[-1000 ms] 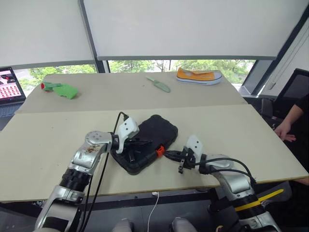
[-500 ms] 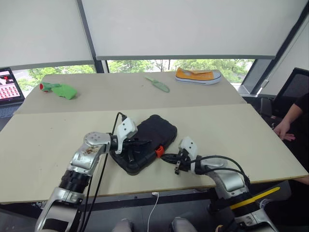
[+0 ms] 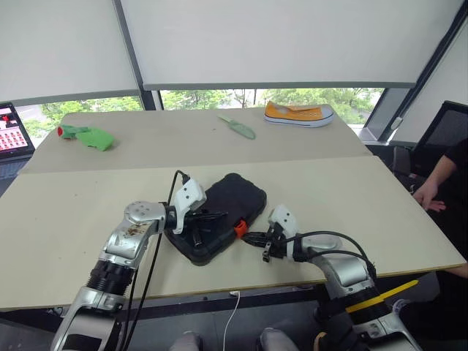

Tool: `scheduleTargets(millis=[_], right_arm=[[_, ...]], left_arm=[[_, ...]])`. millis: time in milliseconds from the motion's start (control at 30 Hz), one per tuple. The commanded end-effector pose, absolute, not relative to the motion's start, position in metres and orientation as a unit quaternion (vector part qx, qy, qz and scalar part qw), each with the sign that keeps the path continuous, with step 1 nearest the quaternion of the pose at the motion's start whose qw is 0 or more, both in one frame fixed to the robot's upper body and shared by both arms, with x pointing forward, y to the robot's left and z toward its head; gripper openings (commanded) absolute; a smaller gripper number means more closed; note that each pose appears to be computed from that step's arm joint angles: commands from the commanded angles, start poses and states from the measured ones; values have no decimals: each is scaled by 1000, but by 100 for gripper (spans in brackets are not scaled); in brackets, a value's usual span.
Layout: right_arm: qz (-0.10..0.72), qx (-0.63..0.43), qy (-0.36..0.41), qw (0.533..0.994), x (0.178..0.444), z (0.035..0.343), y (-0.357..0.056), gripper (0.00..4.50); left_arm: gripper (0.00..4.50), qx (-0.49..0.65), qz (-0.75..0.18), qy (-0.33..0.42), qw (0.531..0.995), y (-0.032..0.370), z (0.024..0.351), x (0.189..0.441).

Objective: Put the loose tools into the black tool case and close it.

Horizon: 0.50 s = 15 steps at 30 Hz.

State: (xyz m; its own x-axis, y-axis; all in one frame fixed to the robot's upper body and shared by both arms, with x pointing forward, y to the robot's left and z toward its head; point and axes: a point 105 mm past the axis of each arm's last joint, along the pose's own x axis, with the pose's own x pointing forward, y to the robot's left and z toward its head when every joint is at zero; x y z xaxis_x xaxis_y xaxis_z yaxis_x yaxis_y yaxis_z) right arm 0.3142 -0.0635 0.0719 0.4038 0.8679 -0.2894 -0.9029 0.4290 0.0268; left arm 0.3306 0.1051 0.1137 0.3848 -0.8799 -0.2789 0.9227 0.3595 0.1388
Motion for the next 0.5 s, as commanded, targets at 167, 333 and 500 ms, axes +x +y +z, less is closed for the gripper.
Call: scheduleTargets(millis=[167, 333, 500], right_arm=[[566, -120, 44, 815, 290, 108, -97, 0], [565, -153, 37, 810, 276, 112, -136, 82], [540, -215, 3, 814, 277, 119, -169, 250]], left_arm=[[189, 80, -523, 9, 848, 163, 123, 302], [360, 103, -475, 2, 874, 207, 142, 287], [450, 155, -395, 46, 904, 265, 136, 267]])
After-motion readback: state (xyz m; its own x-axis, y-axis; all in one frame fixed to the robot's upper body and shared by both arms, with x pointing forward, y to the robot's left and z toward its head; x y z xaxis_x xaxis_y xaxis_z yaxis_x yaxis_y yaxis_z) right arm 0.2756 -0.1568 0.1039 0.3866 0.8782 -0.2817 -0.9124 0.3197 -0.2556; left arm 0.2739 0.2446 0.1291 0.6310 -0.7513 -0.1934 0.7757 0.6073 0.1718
